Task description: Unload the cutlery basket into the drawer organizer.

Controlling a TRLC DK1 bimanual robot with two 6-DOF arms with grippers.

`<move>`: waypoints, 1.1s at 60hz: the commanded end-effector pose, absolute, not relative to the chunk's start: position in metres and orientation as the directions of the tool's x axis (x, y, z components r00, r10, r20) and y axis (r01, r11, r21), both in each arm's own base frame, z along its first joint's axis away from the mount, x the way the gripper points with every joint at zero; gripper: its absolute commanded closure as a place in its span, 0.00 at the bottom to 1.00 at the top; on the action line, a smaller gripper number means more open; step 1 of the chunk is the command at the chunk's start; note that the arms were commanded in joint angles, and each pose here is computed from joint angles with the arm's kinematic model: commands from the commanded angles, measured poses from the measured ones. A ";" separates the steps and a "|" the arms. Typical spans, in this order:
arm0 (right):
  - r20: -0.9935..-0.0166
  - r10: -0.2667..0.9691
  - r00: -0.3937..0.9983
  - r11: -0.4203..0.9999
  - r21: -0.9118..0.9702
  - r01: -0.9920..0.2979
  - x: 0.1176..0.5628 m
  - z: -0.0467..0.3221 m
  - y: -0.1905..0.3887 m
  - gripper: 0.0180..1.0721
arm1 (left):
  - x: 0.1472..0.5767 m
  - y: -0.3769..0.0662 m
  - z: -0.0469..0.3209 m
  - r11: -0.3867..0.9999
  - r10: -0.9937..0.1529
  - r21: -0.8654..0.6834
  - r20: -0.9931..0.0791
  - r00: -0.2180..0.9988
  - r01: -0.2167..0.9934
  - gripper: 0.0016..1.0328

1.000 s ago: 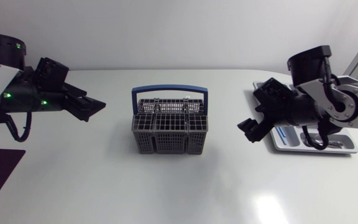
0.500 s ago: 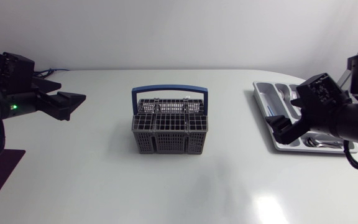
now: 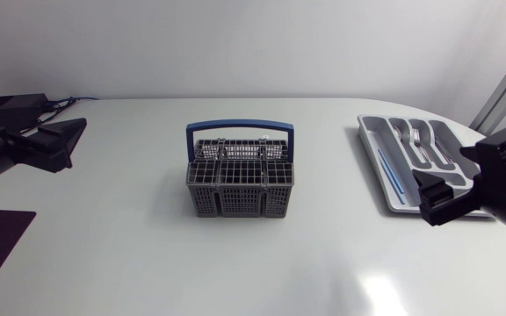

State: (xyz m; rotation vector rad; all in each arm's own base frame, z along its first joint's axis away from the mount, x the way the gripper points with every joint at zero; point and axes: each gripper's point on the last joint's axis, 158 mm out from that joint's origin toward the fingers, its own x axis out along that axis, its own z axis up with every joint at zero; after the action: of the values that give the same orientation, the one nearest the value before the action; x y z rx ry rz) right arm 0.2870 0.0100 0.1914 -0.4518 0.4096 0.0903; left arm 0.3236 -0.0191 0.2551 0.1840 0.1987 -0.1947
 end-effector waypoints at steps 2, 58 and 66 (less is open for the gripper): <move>-0.355 -0.051 0.934 0.918 -0.385 -0.096 0.277 0.188 -0.003 0.05 | 0.316 -0.013 0.249 0.978 -0.147 0.117 -0.187 0.971 0.171 0.05; -0.060 -0.010 0.998 1.000 -0.004 0.010 0.254 0.150 -0.002 0.05 | 0.267 -0.006 0.197 0.998 -0.055 0.035 -0.081 0.995 0.058 0.05; -0.057 -0.010 0.998 1.000 -0.001 0.010 0.254 0.149 -0.002 0.05 | 0.262 -0.005 0.184 0.999 -0.044 0.026 -0.076 0.996 0.046 0.05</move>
State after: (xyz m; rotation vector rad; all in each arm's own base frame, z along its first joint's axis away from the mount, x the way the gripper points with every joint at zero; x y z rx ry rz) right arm 0.2539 -0.0012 0.1522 -0.0366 0.0657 -0.0069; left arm 0.2645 -0.0053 0.1972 0.0562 0.0648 -0.0503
